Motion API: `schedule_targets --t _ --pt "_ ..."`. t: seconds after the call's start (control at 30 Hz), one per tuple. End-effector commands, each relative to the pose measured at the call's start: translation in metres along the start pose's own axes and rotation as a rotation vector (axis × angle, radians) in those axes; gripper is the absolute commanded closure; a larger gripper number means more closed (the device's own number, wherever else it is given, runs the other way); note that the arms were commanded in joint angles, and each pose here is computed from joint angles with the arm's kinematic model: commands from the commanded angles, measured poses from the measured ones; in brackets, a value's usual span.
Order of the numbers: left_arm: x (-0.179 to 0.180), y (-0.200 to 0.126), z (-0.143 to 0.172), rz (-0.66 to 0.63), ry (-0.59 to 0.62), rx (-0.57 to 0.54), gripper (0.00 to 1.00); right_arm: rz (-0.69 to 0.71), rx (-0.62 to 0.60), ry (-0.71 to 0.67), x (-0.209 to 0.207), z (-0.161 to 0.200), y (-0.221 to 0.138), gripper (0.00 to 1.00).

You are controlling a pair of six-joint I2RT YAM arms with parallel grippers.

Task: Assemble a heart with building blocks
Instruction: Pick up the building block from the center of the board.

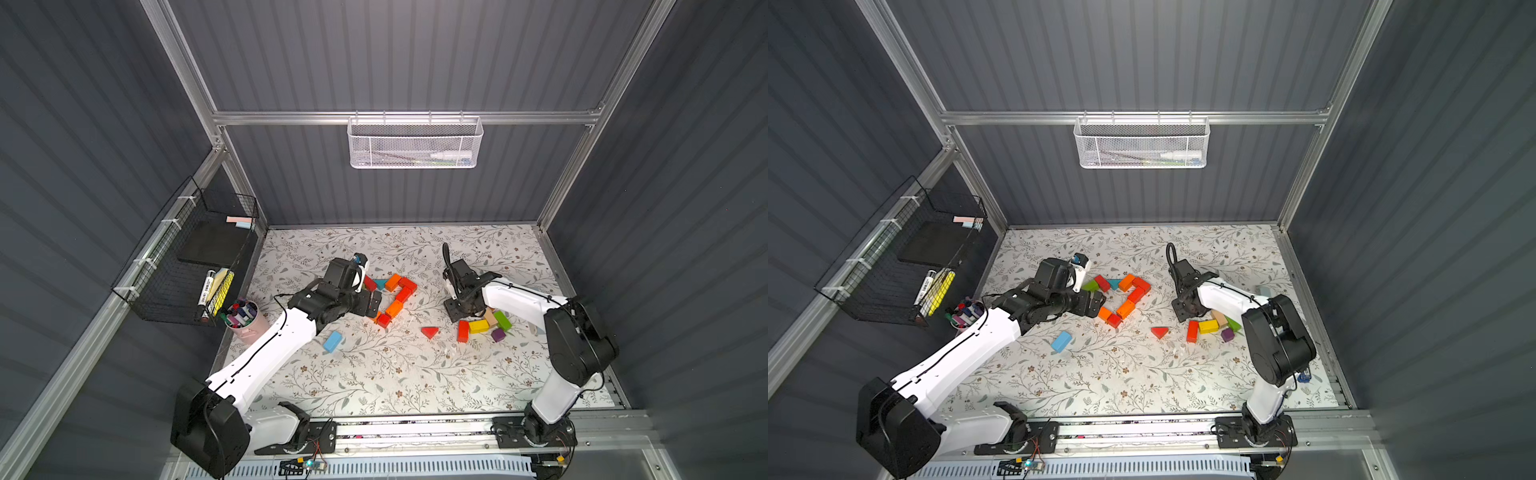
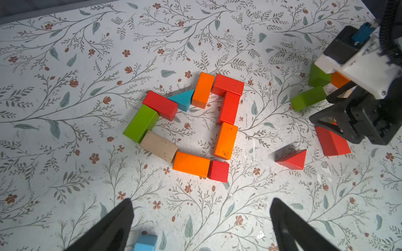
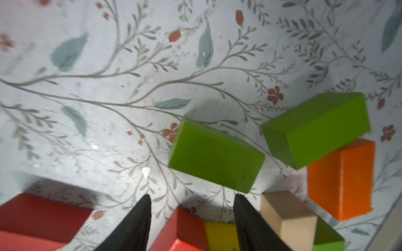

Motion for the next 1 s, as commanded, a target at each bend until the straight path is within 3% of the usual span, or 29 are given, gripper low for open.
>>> schedule_targets --t 0.0,0.13,0.57,0.67,0.8,0.97 --pt "0.002 -0.004 0.006 -0.006 -0.015 0.013 0.01 0.091 0.008 -0.041 -0.011 -0.003 -0.003 0.3" --pt "0.001 -0.002 0.006 -0.001 -0.013 0.019 0.01 0.136 0.009 -0.053 -0.014 -0.011 0.007 0.29" --pt "0.001 0.001 0.007 0.0 -0.014 0.027 0.01 0.043 -0.022 -0.074 -0.007 -0.051 0.024 0.34" --pt "0.001 0.001 0.007 -0.001 -0.015 0.03 0.01 -0.013 -0.013 -0.069 -0.005 -0.054 0.026 0.4" --pt "0.001 0.001 0.007 0.0 -0.017 0.029 0.01 -0.043 -0.001 -0.062 -0.003 -0.052 0.027 0.58" --pt "0.001 0.003 0.007 0.005 -0.016 0.031 0.01 -0.066 0.004 -0.05 -0.002 -0.048 0.025 0.67"
Point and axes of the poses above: each gripper's point midway between its finger pads, its own y axis out along the fingers, its own x axis along the line the jaws close on, z = x × y, the point moved 6 cm from there along -y, back along the fingers, and after that the axes turned 12 degrees about y, right-handed, at the moved point
